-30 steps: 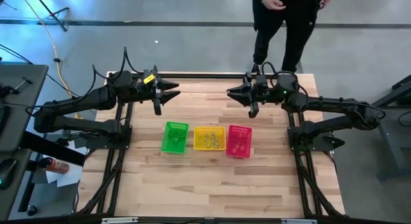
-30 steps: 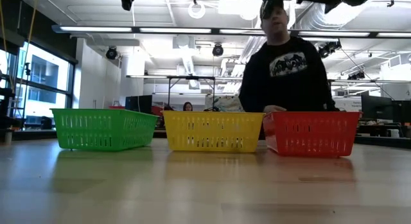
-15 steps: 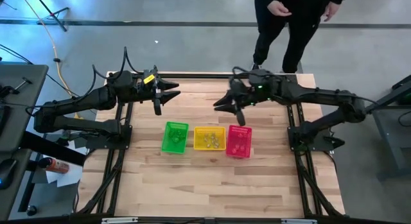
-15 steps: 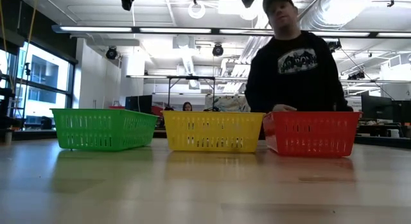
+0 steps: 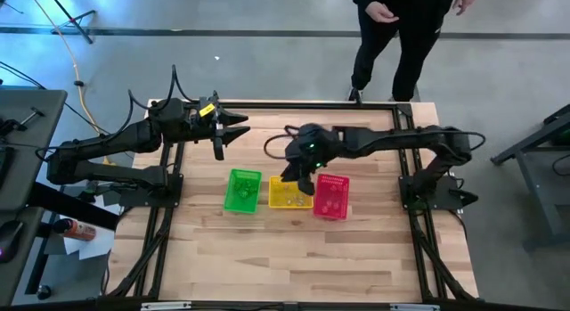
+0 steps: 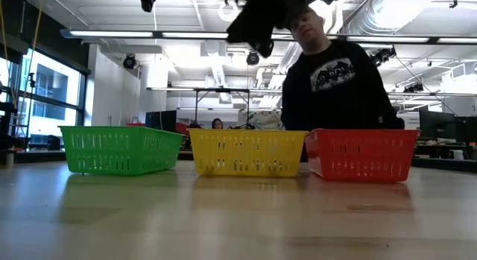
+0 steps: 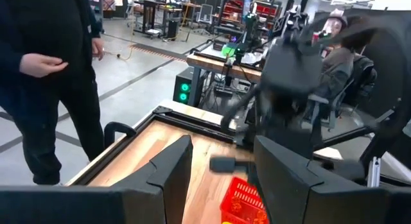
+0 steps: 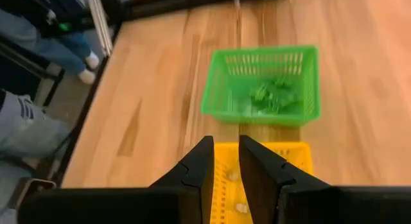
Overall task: Sort Halloween decoration
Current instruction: Return to Home Position
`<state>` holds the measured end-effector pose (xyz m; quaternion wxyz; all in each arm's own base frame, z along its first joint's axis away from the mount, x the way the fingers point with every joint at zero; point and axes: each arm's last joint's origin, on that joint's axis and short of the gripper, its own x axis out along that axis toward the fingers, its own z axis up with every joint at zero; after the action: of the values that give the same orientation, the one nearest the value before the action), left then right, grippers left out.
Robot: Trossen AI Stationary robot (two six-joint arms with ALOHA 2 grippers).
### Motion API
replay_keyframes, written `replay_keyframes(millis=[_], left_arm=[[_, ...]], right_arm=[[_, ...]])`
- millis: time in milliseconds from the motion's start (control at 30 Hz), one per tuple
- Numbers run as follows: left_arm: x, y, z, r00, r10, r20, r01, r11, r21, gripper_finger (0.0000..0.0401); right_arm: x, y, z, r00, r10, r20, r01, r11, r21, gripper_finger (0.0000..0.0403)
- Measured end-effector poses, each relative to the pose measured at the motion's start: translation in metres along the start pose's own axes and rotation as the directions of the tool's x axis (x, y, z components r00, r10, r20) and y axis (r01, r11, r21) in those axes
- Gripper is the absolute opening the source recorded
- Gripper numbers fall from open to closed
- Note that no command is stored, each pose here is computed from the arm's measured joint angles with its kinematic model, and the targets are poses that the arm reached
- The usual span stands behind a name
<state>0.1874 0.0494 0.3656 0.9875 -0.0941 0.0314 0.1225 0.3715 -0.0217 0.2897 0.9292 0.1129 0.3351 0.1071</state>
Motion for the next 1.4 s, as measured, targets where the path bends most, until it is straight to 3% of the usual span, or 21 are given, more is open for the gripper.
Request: replay_keyframes(millis=[167,400,633,867,1167,1400], left_arm=[[0.000,0.000,0.000,1.000,0.000,0.000,0.000,0.999,0.041,0.0156],[0.000,0.000,0.000,1.000,0.000,0.000,0.000,1.000,0.031,0.0156],[0.000,0.000,0.000,1.000,0.000,0.000,0.000,1.000,0.024,0.0156],[0.000,0.000,0.000,1.000,0.000,0.001,0.000,1.000,0.022,0.0156],[0.000,0.000,0.000,1.000,0.000,0.001,0.000,1.000,0.023,0.0156],[0.000,0.000,0.000,1.000,0.000,0.000,0.000,1.000,0.022,0.0156]], right_arm=[[0.022,-0.008,-0.010,0.998,-0.004,-0.062,0.005,1.000,0.022,0.0066],[0.026,-0.011,-0.016,0.994,-0.010,-0.110,0.012,1.000,0.014,0.0066],[0.011,-0.011,-0.021,0.982,-0.011,-0.190,0.006,1.000,-0.028,0.0066],[-0.025,-0.004,-0.026,0.969,-0.019,-0.245,-0.007,0.995,-0.103,0.0066],[-0.069,0.004,-0.059,0.986,-0.038,-0.165,0.026,0.997,-0.072,0.0062],[-0.093,0.012,-0.096,0.999,-0.033,0.027,0.033,0.999,0.031,0.0007]])
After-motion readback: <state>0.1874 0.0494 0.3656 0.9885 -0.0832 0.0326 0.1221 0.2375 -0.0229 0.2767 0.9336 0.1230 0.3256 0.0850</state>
